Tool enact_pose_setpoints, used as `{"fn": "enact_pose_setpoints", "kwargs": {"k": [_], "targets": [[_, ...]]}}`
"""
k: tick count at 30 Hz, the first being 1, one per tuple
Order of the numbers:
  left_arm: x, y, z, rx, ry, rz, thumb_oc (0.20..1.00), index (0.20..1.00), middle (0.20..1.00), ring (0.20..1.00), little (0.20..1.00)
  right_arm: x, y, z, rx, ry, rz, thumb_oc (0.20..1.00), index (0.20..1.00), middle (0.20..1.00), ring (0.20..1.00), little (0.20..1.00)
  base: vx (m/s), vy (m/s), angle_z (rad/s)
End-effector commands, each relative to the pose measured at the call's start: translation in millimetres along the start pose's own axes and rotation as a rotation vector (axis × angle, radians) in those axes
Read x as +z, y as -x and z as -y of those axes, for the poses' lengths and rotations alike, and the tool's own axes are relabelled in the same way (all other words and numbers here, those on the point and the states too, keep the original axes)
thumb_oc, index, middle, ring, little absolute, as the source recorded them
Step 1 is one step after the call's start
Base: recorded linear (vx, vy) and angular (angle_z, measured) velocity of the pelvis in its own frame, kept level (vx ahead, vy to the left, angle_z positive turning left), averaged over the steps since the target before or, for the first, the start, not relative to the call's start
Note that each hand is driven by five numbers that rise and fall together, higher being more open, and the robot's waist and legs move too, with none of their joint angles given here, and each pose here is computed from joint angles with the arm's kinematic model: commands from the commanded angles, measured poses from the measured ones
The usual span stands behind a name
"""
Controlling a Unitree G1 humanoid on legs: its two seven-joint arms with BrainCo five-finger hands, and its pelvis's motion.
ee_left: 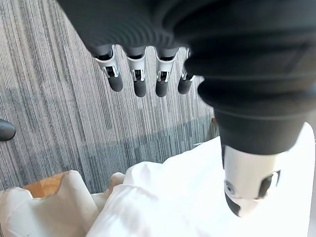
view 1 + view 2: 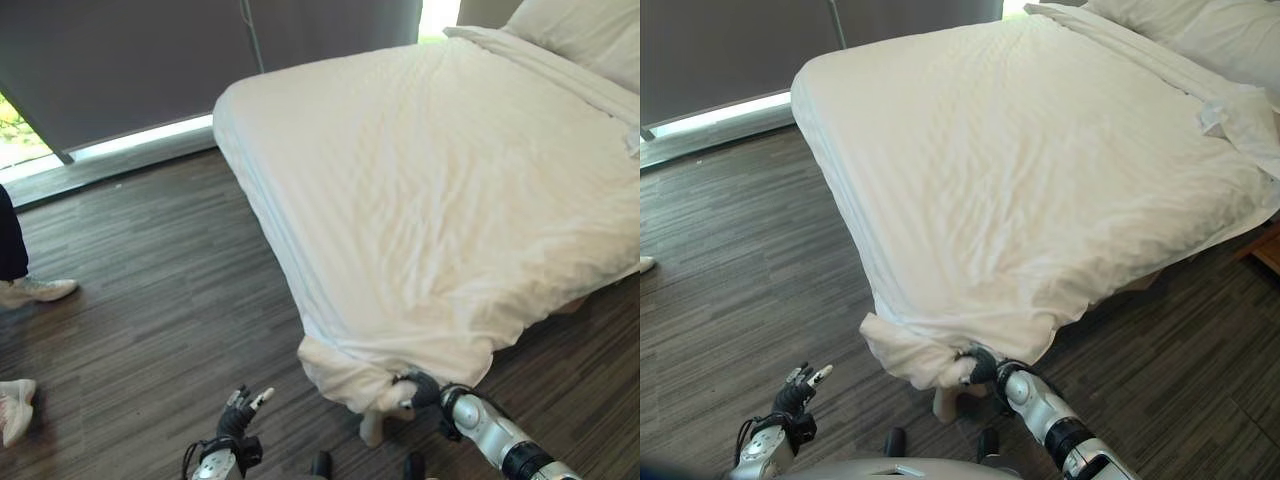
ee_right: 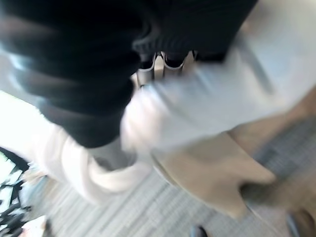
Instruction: Making the bed.
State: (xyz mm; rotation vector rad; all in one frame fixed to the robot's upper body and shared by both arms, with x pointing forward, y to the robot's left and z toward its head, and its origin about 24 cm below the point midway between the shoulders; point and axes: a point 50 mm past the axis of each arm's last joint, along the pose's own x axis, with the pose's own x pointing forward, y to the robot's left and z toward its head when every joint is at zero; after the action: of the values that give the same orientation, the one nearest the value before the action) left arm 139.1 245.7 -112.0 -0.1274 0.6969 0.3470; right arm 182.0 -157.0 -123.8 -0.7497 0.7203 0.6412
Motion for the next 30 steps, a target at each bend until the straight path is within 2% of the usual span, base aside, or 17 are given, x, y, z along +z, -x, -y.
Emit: {"fn": "enact_pose_setpoints", "kwargs": {"k": [1, 4, 6, 7, 8, 10, 11, 13, 14, 15, 16, 20, 21, 25, 29, 30], "targets": [[14.7, -7.1, 0.1, -0.021, -0.017, 0.050, 1.000, 1.000, 1.000, 1.000, 1.000, -100.5, 41.3, -23.9, 0.074, -0.113, -0.417, 1.000, 1.000, 1.000, 1.000, 1.000, 0.01, -0.001, -0.16], [15.3, -7.2, -2.6, -0.045, -0.030, 0.041, 1.000, 1.000, 1.000, 1.000, 1.000, -158.9, 86.7, -45.8, 0.119, -0.229, -0.706, 1.000, 1.000, 1.000, 1.000, 1.000, 0.01, 0.003, -0.13], [15.8, -7.4, -2.8, -0.049, -0.029, 0.040, 1.000, 1.000, 1.000, 1.000, 1.000, -168.5, 96.7, -47.0, 0.113, -0.246, -0.753, 1.000, 1.000, 1.000, 1.000, 1.000, 0.01, -0.001, -0.12], [15.5, -7.5, -2.1, -0.062, -0.038, 0.037, 1.000, 1.000, 1.000, 1.000, 1.000, -188.0, 119.8, -50.0, 0.105, -0.302, -0.858, 1.000, 1.000, 1.000, 1.000, 1.000, 0.01, -0.007, -0.22], [15.5, -7.5, -1.9, -0.063, -0.038, 0.037, 1.000, 1.000, 1.000, 1.000, 1.000, -188.2, 120.0, -50.0, 0.105, -0.302, -0.859, 1.000, 1.000, 1.000, 1.000, 1.000, 0.00, -0.008, -0.26], [18.1, -8.1, -0.4, -0.076, -0.051, 0.043, 1.000, 1.000, 1.000, 1.000, 1.000, -209.1, 145.3, -23.1, -0.049, -0.376, -0.942, 1.000, 1.000, 1.000, 1.000, 1.000, -0.02, 0.002, -0.15], [19.1, -8.6, -0.1, -0.071, -0.050, 0.046, 1.000, 1.000, 1.000, 1.000, 1.000, -209.3, 145.0, 6.0, -0.200, -0.404, -0.906, 1.000, 1.000, 1.000, 1.000, 1.000, -0.03, 0.009, -0.17], [20.3, -8.7, 0.0, -0.054, -0.038, 0.055, 1.000, 1.000, 1.000, 1.000, 1.000, -197.5, 135.2, 42.8, -0.373, -0.410, -0.778, 1.000, 1.000, 1.000, 1.000, 1.000, -0.03, 0.016, -0.29], [20.2, -8.0, -0.8, -0.041, -0.031, 0.058, 1.000, 1.000, 1.000, 1.000, 1.000, -184.7, 130.9, 67.9, -0.495, -0.429, -0.658, 1.000, 1.000, 1.000, 1.000, 1.000, -0.02, 0.013, -0.29], [20.2, -8.0, -0.7, -0.042, -0.032, 0.058, 1.000, 1.000, 1.000, 1.000, 1.000, -184.8, 131.1, 67.7, -0.495, -0.430, -0.659, 1.000, 1.000, 1.000, 1.000, 1.000, -0.02, 0.010, -0.29], [20.2, -6.7, -2.4, -0.029, -0.023, 0.065, 1.000, 1.000, 1.000, 1.000, 1.000, -164.0, 127.1, 91.2, -0.571, -0.406, -0.505, 1.000, 1.000, 1.000, 1.000, 1.000, -0.01, 0.004, -0.26], [20.1, -6.6, -2.4, -0.030, -0.024, 0.065, 1.000, 1.000, 1.000, 1.000, 1.000, -164.0, 127.1, 91.2, -0.571, -0.406, -0.505, 1.000, 1.000, 1.000, 1.000, 1.000, -0.01, -0.002, -0.07], [13.3, 0.3, -5.1, -0.046, -0.002, 0.073, 1.000, 1.000, 1.000, 1.000, 1.000, -41.6, 121.9, 120.5, -0.475, -0.561, 0.335, 0.200, 0.200, 0.200, 0.200, 0.200, -0.05, -0.020, 0.21], [7.2, 3.9, -4.3, -0.085, -0.025, 0.058, 1.000, 1.000, 1.000, 1.000, 1.000, 17.6, 114.1, 106.2, -0.177, -0.568, 0.595, 0.200, 0.200, 0.200, 0.200, 0.200, -0.04, -0.012, -0.25], [4.8, 4.5, 2.9, -0.122, -0.035, 0.050, 1.000, 1.000, 1.000, 1.000, 1.000, 67.1, 87.0, 96.6, 0.024, -0.438, 0.656, 0.200, 0.200, 0.200, 0.200, 0.200, -0.04, 0.010, 0.08], [5.2, 3.2, 6.8, -0.129, -0.037, 0.049, 1.000, 1.000, 1.000, 1.000, 1.000, 97.6, 74.9, 96.7, 0.059, -0.333, 0.697, 0.200, 0.200, 0.200, 0.200, 0.200, -0.06, 0.016, 0.10]]}}
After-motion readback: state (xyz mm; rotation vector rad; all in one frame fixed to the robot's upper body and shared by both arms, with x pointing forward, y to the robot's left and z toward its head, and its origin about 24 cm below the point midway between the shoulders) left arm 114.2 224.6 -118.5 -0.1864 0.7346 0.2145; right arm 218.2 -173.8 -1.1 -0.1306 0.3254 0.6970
